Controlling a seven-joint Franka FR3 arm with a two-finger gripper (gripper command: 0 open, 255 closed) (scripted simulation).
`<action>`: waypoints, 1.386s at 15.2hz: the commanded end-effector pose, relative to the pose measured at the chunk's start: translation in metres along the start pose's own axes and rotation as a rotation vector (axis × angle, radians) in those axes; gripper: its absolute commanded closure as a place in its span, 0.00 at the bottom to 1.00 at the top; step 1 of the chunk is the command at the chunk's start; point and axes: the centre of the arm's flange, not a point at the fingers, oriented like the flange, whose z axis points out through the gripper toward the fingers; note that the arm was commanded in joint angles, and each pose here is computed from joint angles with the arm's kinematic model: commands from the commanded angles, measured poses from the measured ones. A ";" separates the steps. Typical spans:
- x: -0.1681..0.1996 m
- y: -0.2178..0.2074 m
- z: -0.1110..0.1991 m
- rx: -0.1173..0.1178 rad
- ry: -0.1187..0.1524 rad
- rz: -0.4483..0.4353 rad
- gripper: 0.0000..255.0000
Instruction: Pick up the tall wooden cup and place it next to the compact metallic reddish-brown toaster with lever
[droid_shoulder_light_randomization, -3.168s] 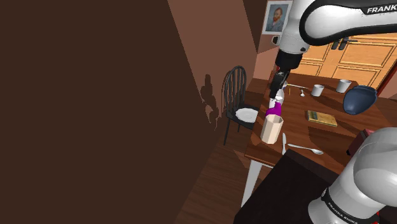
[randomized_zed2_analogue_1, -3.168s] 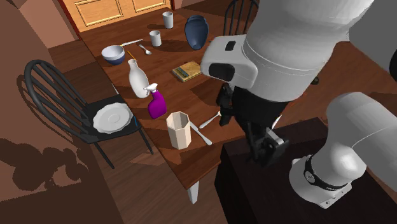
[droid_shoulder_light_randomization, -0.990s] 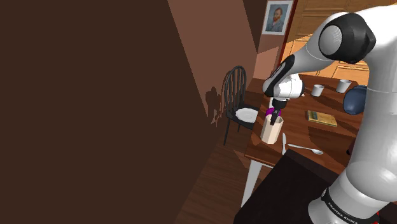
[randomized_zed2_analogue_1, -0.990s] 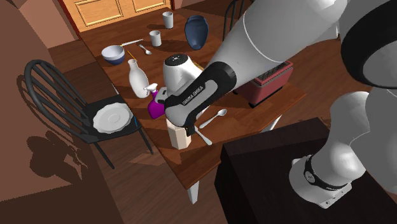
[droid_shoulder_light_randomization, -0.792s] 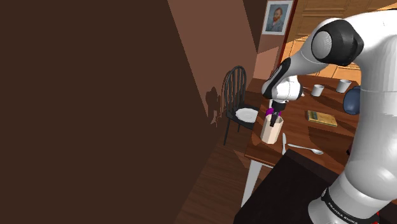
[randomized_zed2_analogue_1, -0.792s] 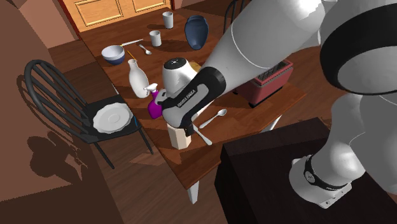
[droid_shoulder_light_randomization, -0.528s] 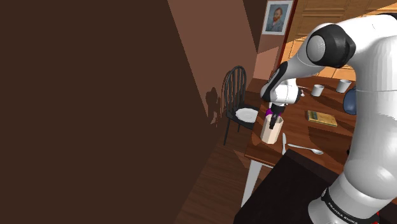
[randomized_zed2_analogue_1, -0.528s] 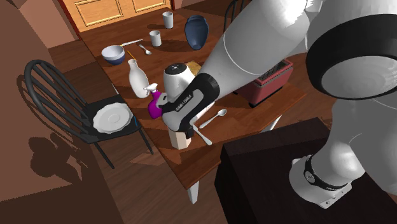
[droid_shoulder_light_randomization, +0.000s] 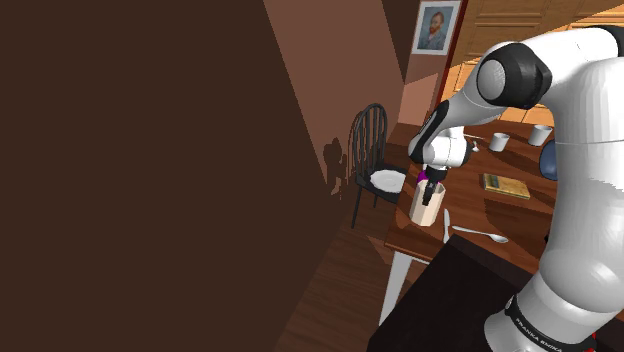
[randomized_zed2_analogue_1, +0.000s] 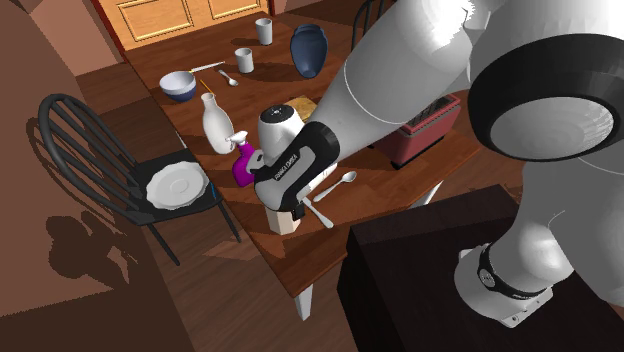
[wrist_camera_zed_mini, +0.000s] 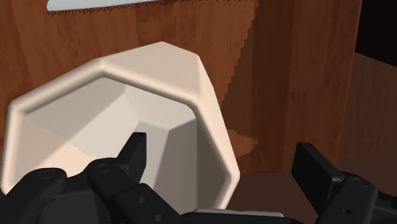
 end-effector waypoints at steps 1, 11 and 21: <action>0.000 0.000 0.000 0.000 0.000 0.000 0.00; 0.000 0.000 0.000 0.000 0.000 0.000 1.00; 0.000 -0.001 -0.053 0.000 0.000 0.000 1.00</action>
